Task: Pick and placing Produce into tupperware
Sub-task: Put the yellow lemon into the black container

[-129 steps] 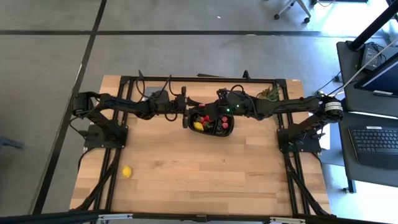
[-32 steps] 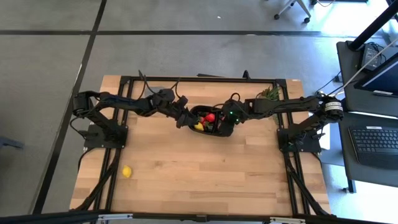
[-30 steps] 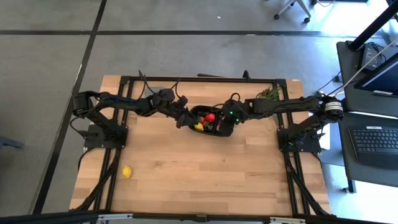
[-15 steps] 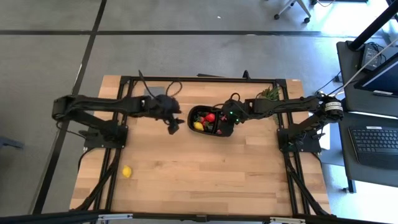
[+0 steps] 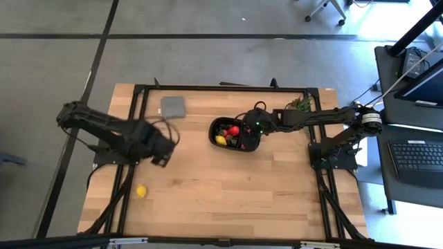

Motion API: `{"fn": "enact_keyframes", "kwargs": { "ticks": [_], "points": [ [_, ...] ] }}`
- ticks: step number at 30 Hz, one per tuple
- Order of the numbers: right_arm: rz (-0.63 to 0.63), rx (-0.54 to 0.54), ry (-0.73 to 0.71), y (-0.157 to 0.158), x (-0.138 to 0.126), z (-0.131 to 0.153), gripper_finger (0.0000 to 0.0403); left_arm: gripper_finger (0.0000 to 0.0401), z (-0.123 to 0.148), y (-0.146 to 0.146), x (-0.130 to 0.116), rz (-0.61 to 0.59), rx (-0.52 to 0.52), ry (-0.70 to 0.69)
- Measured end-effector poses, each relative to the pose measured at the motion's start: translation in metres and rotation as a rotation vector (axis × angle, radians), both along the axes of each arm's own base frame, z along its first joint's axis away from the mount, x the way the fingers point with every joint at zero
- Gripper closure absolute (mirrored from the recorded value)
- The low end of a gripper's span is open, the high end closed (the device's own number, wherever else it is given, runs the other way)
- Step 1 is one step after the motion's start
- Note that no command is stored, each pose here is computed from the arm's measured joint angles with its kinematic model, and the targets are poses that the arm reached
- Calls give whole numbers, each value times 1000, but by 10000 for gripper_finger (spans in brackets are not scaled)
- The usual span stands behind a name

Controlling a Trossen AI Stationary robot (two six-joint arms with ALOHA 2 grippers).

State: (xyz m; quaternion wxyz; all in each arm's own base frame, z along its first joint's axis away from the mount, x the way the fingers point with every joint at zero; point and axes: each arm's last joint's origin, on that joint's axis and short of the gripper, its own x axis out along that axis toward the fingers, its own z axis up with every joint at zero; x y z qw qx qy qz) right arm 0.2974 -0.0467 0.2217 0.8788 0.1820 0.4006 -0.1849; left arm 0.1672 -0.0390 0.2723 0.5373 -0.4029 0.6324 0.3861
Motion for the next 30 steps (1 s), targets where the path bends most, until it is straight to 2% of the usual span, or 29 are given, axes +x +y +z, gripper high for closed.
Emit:
{"fn": "enact_keyframes", "kwargs": {
  "ticks": [2, 6, 9, 13, 22, 30],
  "points": [
    [0, -3, -17, 0, 1, 1, 189, 163, -1, -15, -5, 64, -21, 45],
    [22, -22, -34, 0, 3, 2, 189, 163, -1, -38, -10, 147, 1, 26],
    [43, -40, -37, 0, 3, 3, 189, 163, -1, -51, -12, 220, -5, 8],
    [64, -60, -45, -1, 4, 4, 189, 163, -3, -64, -19, 291, -2, 54],
    [80, -73, -41, -1, 4, 4, 189, 159, -13, -93, -22, 313, -46, 144],
    [99, -89, -36, 0, 4, 4, 189, 88, -26, -105, -16, 303, -41, 251]
  ]
}}
